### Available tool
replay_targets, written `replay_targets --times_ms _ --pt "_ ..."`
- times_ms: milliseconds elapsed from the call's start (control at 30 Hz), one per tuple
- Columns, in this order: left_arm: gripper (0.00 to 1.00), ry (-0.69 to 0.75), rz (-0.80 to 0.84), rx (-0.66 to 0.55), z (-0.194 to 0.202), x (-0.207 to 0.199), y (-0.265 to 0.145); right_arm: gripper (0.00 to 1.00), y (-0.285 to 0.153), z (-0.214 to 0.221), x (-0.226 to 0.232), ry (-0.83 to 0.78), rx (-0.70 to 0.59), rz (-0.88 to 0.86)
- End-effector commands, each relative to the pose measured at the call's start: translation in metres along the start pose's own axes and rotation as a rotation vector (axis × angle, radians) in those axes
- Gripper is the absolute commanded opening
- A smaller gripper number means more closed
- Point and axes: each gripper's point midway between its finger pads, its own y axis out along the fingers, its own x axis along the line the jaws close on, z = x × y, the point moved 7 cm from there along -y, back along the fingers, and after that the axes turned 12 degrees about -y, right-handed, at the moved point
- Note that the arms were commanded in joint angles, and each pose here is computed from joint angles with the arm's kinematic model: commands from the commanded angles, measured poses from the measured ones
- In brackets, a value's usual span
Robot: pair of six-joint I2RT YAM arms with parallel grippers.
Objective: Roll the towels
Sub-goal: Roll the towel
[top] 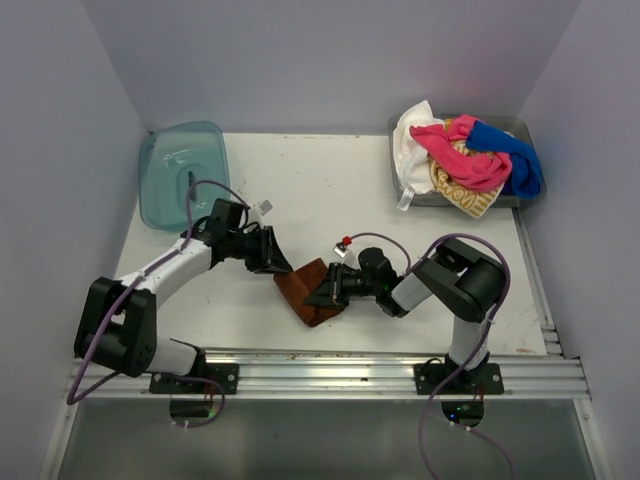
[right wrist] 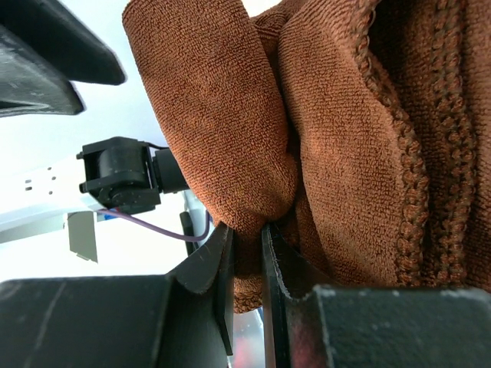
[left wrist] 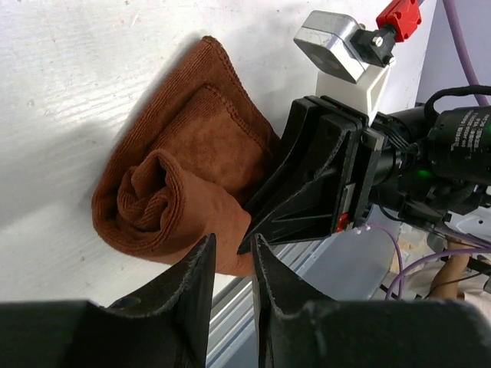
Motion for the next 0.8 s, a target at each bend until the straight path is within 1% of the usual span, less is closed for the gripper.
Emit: replay_targets --times_ms 0,133,233,367,500,567,600,633,667,700,733,767 --pt "0.28 0.024 0.042 -0.012 -0.006 -0.006 0.013 0.0 -0.004 0.012 -0.021 0.051 0.031 0.093" --pt "0.26 0.017 0.03 -0.025 -0.017 -0.003 0.029 0.0 -0.005 0.015 -0.024 0.046 0.04 0.123" --pt "0.24 0.001 0.01 -0.002 -0.024 0.001 0.044 0.0 -0.006 0.014 -0.025 0.046 0.035 0.128" --pt "0.23 -0.001 -0.016 0.034 -0.021 0.006 0.058 0.0 -0.006 0.014 -0.026 0.039 0.032 0.144" --pt "0.23 -0.017 -0.036 0.039 -0.018 0.014 0.063 0.0 -0.009 0.011 -0.024 0.017 0.026 0.166" --pt "0.23 -0.031 -0.059 0.051 -0.017 0.022 0.069 0.0 -0.011 0.012 -0.026 -0.002 0.035 0.208" --pt "0.22 -0.036 -0.064 0.058 -0.016 0.024 0.071 0.02 -0.011 0.01 -0.024 -0.017 0.03 0.217" --pt "0.22 -0.042 -0.073 0.061 -0.016 0.028 0.073 0.06 -0.016 0.01 -0.022 -0.035 0.036 0.242" --pt "0.21 -0.057 -0.093 0.076 -0.013 0.035 0.078 0.14 -0.017 0.007 -0.021 -0.052 0.022 0.27" --pt "0.21 -0.066 -0.105 0.081 -0.012 0.039 0.081 0.18 -0.017 0.004 -0.018 -0.071 0.014 0.284" --pt "0.2 -0.069 -0.109 0.083 -0.012 0.042 0.083 0.22 -0.022 0.008 -0.022 -0.084 0.045 0.336" --pt "0.2 -0.082 -0.119 0.095 -0.008 0.048 0.086 0.29 -0.024 0.006 -0.013 -0.121 0.037 0.348"
